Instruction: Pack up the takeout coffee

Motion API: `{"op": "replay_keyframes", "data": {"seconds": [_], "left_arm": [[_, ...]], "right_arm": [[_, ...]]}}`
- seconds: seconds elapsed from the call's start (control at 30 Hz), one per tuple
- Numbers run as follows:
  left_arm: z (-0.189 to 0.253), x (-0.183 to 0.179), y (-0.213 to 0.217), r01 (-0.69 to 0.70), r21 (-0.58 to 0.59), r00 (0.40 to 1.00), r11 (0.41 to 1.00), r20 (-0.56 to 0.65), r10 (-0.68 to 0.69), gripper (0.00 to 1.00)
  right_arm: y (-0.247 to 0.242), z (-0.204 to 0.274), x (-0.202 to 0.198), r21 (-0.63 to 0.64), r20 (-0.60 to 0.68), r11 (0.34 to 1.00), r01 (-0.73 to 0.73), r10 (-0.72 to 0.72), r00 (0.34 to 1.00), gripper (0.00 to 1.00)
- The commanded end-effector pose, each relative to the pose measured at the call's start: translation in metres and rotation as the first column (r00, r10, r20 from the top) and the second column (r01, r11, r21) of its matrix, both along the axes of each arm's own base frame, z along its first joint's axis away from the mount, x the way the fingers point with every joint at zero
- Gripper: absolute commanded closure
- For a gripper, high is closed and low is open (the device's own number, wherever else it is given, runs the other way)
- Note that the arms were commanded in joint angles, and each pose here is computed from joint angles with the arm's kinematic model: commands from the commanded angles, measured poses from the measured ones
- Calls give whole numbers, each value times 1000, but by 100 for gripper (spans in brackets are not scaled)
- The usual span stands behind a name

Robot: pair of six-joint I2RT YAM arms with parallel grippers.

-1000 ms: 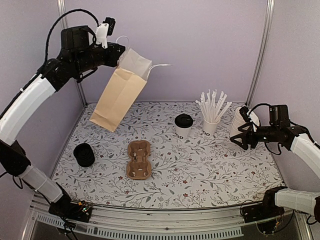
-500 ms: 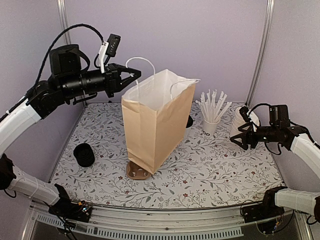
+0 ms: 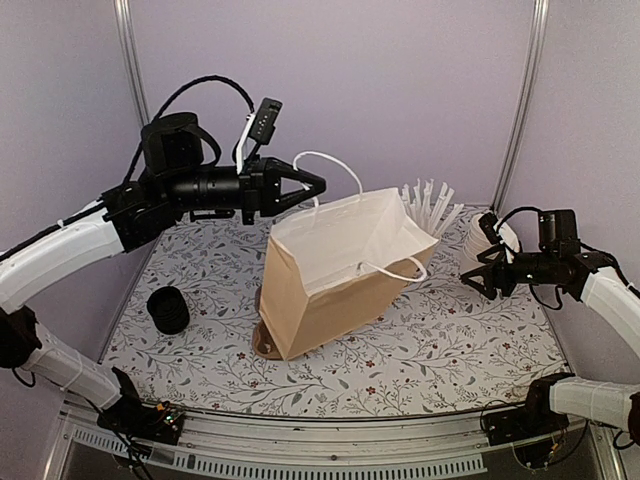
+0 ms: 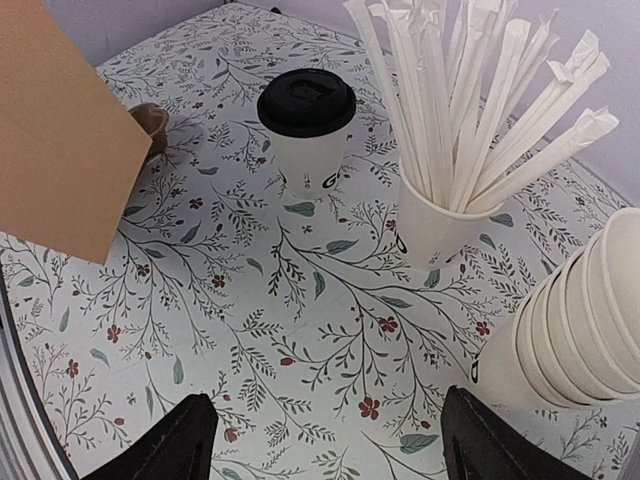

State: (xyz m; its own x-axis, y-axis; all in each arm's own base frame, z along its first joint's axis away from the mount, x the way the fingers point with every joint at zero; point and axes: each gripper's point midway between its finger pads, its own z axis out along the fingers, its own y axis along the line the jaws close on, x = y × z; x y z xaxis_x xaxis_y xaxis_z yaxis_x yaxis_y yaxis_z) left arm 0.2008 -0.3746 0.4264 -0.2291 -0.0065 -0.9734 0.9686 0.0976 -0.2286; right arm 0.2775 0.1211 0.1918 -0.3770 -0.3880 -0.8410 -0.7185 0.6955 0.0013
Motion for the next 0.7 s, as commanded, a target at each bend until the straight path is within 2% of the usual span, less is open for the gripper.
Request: {"op": "replay_keyframes", "data": {"seconds": [0.0,0.43,0.67], "left_arm": [[2,-11,-16,116,-47,993,992,28,-115,100],[-51,13,-52,209,26,978,978,-4,-209,100],[-68,30,-65,313,29,949,949,-48,-311,100]], "right_arm": [[-4,2,1,-4,13,1000,24,-24,1000,20],[-7,4,1,-2,21,999,34,-34,999,20],[-7,3,1,-4,20,999,33,-33,999,19]]}}
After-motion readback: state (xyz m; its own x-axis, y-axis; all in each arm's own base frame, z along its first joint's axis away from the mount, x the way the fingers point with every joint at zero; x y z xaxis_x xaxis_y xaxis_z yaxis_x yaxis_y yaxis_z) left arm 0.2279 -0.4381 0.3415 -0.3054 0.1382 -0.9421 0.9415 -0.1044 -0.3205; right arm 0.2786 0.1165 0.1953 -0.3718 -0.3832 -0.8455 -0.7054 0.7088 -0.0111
